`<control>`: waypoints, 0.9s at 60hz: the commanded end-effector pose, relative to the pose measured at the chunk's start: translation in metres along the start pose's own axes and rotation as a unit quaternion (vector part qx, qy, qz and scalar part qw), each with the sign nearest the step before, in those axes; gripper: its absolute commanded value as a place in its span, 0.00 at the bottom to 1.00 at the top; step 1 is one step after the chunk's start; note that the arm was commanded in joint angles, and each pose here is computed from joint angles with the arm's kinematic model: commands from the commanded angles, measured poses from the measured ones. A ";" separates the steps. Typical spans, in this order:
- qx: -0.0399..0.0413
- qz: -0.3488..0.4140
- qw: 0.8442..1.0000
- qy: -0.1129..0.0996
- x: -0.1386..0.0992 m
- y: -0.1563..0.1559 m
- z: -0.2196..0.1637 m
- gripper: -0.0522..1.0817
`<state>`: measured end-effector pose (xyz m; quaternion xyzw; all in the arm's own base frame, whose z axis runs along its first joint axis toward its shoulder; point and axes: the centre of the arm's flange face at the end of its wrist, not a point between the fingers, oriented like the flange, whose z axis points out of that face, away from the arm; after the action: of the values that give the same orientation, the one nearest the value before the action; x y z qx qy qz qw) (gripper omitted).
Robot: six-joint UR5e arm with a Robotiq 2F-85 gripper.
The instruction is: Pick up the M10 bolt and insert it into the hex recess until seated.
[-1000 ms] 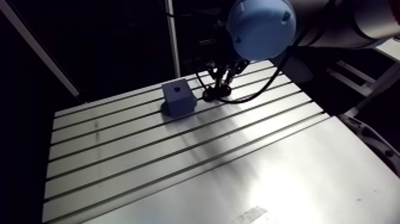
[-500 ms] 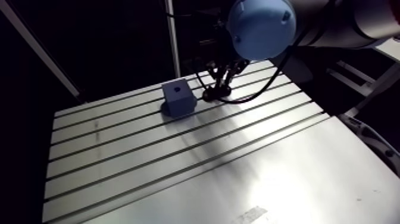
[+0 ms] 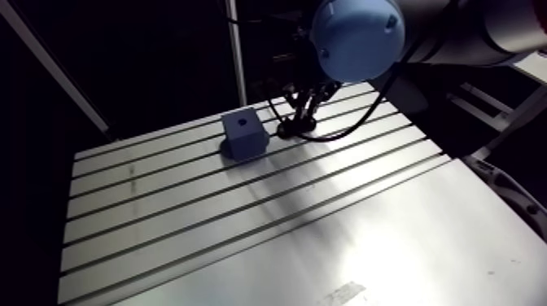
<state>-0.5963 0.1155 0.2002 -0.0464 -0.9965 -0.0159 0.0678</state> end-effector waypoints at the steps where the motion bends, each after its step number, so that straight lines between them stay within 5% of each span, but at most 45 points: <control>1: -0.001 0.000 1.000 -0.001 0.000 0.000 0.001 0.63; 54: -0.001 -0.002 1.000 0.002 0.002 0.001 -0.001 0.69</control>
<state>-0.5966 0.1158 0.2000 -0.0450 -0.9966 -0.0167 0.0674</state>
